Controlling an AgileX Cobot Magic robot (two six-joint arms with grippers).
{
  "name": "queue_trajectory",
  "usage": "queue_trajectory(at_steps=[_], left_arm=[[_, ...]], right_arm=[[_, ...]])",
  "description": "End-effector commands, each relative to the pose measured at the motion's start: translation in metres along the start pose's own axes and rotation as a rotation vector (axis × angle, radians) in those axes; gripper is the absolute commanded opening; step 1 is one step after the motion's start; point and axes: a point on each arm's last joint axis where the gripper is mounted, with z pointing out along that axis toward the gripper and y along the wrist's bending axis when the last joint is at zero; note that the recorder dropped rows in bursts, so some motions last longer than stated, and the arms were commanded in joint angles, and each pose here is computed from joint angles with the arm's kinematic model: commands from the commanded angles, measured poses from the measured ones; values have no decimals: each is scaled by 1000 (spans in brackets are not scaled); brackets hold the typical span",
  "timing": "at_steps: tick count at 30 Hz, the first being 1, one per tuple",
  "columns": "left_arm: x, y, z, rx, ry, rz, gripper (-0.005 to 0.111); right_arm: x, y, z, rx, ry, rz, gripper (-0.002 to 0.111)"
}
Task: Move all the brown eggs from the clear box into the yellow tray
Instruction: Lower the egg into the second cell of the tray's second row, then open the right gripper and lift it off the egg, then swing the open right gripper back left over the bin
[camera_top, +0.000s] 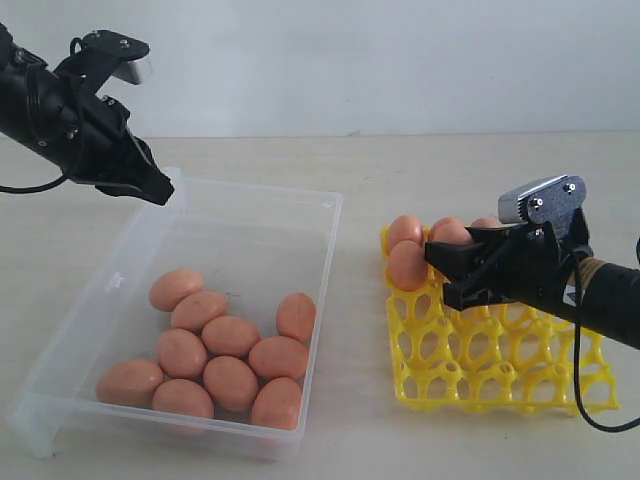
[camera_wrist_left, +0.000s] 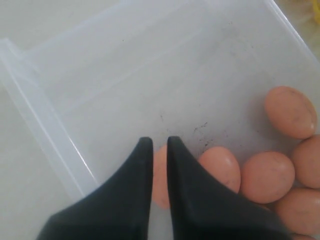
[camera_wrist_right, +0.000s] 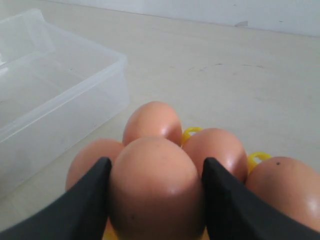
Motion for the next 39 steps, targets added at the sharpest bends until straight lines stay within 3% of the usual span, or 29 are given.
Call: queue_trajectory(at_steps=[1,2,5,10,14,18,22,25,31,32,35,39], left_arm=[[0,-1,-3,-2,-15,-8,8],[0,-1,-3,-2,-15,-8,8],[0,-1,-3,-2,-15,-8,8],[0,-1,-3,-2,-15,-8,8],[0,-1,-3,-2,-15,-8,8],[0,-1,-3,0,-13,0,8],[0,-1,-3,5,-8,15,8],[0,-1,-3,5,-8,15,8],[1,-2,-3,10,-3,15,8],[1,-2,-3,13,0,15,8],[2,-2,-3,16,9,20,8],[4,-2,-3,13,27,34,8]], right_arm=[[-2,-3,0,9,-14,-10,31],[-2,-3,0,10,-12,-10,42],[-1,-3,0,13,-1,-10,54],[-1,-4,0,20,13,-13,54],[-39,4,-11,-15,-146,-31,54],[-80,28,-32,-141,-222,-121,54],[-110,51,-34,-151,-86,-155,54],[-142,86,-24,-147,62,-197,54],[-185,140,-7,-206,112,-274,54],[-190,147,-4,-232,113,-192,54],[-192,158,6,-315,134,-128,54],[-177,157,23,-324,191,-93,51]])
